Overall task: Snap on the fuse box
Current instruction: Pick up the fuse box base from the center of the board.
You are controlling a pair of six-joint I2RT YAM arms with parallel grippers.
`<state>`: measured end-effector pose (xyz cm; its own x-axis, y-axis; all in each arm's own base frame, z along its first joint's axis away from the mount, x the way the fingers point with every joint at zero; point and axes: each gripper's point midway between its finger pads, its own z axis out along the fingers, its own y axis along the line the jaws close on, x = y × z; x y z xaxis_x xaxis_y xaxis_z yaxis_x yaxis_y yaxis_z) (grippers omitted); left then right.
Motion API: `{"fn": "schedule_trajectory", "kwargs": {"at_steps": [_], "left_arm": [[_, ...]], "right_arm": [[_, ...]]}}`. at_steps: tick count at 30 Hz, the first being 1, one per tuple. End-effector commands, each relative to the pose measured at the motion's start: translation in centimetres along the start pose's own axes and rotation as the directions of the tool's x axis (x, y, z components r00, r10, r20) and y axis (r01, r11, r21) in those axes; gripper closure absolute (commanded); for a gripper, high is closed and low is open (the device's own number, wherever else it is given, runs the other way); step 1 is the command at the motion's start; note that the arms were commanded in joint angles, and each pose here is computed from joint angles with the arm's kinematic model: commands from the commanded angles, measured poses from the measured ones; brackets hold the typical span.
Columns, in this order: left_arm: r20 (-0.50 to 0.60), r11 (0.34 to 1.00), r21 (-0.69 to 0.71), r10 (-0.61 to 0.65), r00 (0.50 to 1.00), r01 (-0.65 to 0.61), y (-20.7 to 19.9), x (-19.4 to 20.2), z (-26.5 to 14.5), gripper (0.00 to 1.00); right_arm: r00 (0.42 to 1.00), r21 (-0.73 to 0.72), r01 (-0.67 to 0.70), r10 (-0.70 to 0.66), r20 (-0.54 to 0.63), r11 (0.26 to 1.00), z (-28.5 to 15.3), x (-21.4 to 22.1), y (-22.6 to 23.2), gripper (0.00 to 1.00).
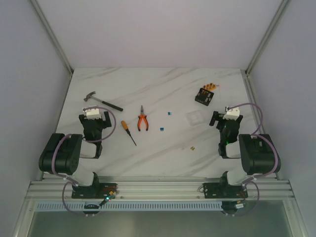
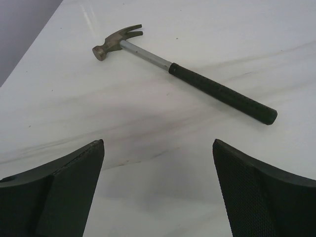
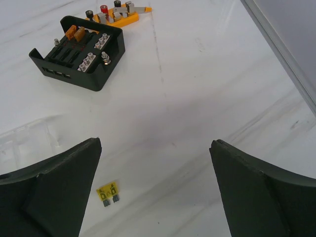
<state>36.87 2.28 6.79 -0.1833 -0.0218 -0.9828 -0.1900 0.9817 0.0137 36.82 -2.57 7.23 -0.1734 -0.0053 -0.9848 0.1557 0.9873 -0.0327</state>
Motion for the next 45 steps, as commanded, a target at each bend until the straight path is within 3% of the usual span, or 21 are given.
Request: {"fn": "schedule_trajectory", "kwargs": {"at_steps": [1, 11, 17, 23, 26, 30, 35, 40, 45], "left_arm": [[0.057, 1.0, 0.024, 0.001, 0.998, -0.003, -0.5, -1.7, 0.3, 0.0], [0.054, 1.0, 0.023, 0.003, 0.999, -0.004, -0.5, -1.6, 0.3, 0.0], [-0.009, 0.997, -0.08, -0.023, 1.0, 0.022, 0.9, -2.9, 1.1, 0.0], [0.065, 0.947, -0.247, -0.193, 0.979, 0.203, 3.3, -7.6, 0.3, 0.0], [0.01, 0.928, -0.269, -0.267, 0.964, 0.26, 3.0, -8.6, 0.3, 0.0], [-0.073, 0.93, -0.172, -0.341, 0.937, 0.325, 0.5, -9.1, 0.4, 0.0], [-0.158, 0.912, -0.008, -0.406, 0.9, 0.41, -3.1, -9.2, -0.2, 0.0], [-0.252, 0.882, 0.105, -0.422, 0.871, 0.458, -6.0, -8.5, -0.4, 0.0], [-0.317, 0.864, 0.153, -0.417, 0.852, 0.48, -7.5, -7.5, -0.5, 0.0]], "right_arm": [[0.997, -0.001, -0.021, 0.021, 0.07, 1.0, 0.4, -2.1, 0.0, 0.0], [0.997, -0.002, -0.022, 0.022, 0.072, 1.0, 0.4, -2.2, 0.0, 0.0], [0.999, -0.015, -0.005, 0.004, -0.034, 1.0, 2.1, -3.2, 0.6, 0.0], [0.991, -0.013, -0.04, 0.038, -0.132, 0.999, 4.1, -5.8, 1.1, 0.0], [0.977, -0.008, -0.084, 0.081, -0.197, 0.996, 5.7, -6.7, 1.8, 0.0], [0.947, 0.044, -0.158, 0.164, -0.275, 0.986, 8.8, -6.3, 2.4, 0.01], [0.907, 0.098, -0.227, 0.247, -0.342, 0.969, 12.7, -5.4, 3.3, 0.1], [0.863, 0.142, -0.238, 0.276, -0.424, 0.961, 15.3, -3.1, 3.8, 0.2], [0.845, 0.156, -0.236, 0.282, -0.455, 0.959, 16.6, -1.9, 4.1, 0.39]]}}
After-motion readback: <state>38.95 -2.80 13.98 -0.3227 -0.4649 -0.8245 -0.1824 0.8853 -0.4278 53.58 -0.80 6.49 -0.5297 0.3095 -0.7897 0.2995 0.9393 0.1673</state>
